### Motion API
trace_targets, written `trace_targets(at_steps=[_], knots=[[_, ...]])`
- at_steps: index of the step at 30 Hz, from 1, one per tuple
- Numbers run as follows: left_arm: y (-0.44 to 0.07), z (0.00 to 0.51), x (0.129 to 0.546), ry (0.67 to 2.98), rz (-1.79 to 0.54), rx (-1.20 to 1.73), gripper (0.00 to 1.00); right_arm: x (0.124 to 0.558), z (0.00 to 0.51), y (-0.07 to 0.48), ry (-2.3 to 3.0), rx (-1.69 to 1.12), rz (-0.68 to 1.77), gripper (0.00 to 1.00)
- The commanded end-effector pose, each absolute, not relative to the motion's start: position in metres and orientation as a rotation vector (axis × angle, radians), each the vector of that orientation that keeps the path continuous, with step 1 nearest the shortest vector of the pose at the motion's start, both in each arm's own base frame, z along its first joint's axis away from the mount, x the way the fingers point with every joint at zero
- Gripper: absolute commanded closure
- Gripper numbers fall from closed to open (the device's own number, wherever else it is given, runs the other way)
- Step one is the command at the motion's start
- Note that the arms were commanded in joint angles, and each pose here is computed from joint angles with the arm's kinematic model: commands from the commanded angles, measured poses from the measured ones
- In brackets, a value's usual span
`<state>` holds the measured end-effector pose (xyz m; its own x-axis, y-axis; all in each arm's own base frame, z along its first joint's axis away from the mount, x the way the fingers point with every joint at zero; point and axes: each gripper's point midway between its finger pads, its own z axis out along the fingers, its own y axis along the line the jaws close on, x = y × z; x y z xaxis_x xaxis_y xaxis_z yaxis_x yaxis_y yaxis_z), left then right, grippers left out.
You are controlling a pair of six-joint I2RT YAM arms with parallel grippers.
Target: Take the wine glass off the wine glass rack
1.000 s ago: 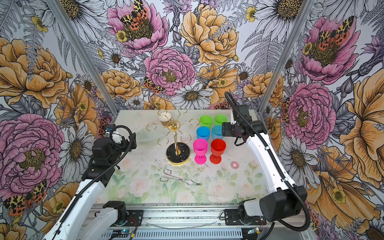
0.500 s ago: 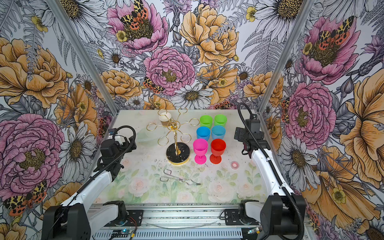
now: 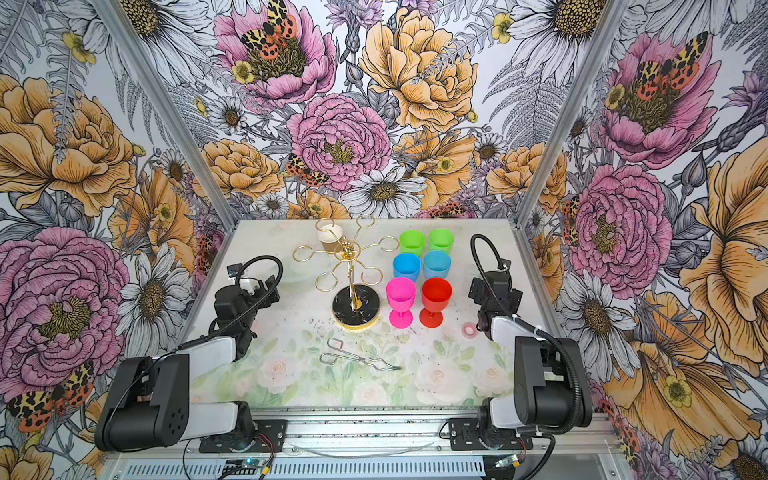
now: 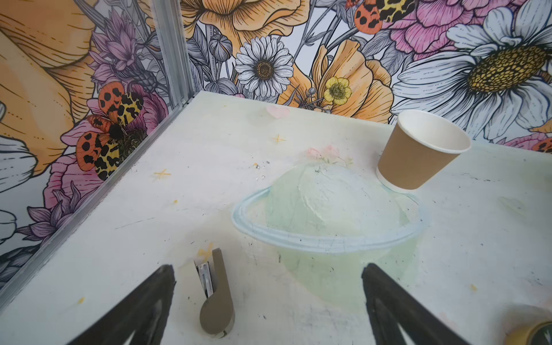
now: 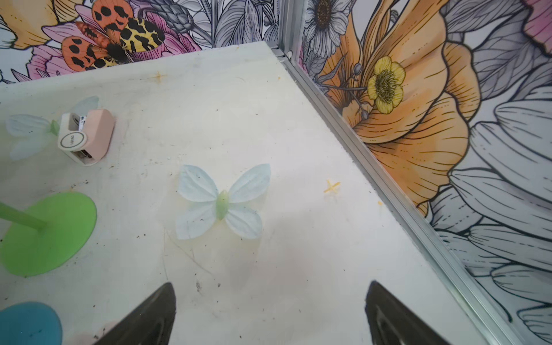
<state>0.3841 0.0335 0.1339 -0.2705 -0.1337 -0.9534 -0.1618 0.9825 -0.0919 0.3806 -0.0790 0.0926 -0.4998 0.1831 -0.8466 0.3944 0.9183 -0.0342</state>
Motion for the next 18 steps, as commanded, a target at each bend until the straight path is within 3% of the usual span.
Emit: trace_targets(at_steps=[1,18], knots=[[0.038,0.152,0.394,1.771,0.049,-0.192,0.01,0.399,0.120,-0.082,1.949,0.429,-0.258,0.01],[0.023,0.130,0.405,1.749,0.051,-0.142,0.01,0.397,0.125,-0.049,1.825,0.242,-0.205,0.01]])
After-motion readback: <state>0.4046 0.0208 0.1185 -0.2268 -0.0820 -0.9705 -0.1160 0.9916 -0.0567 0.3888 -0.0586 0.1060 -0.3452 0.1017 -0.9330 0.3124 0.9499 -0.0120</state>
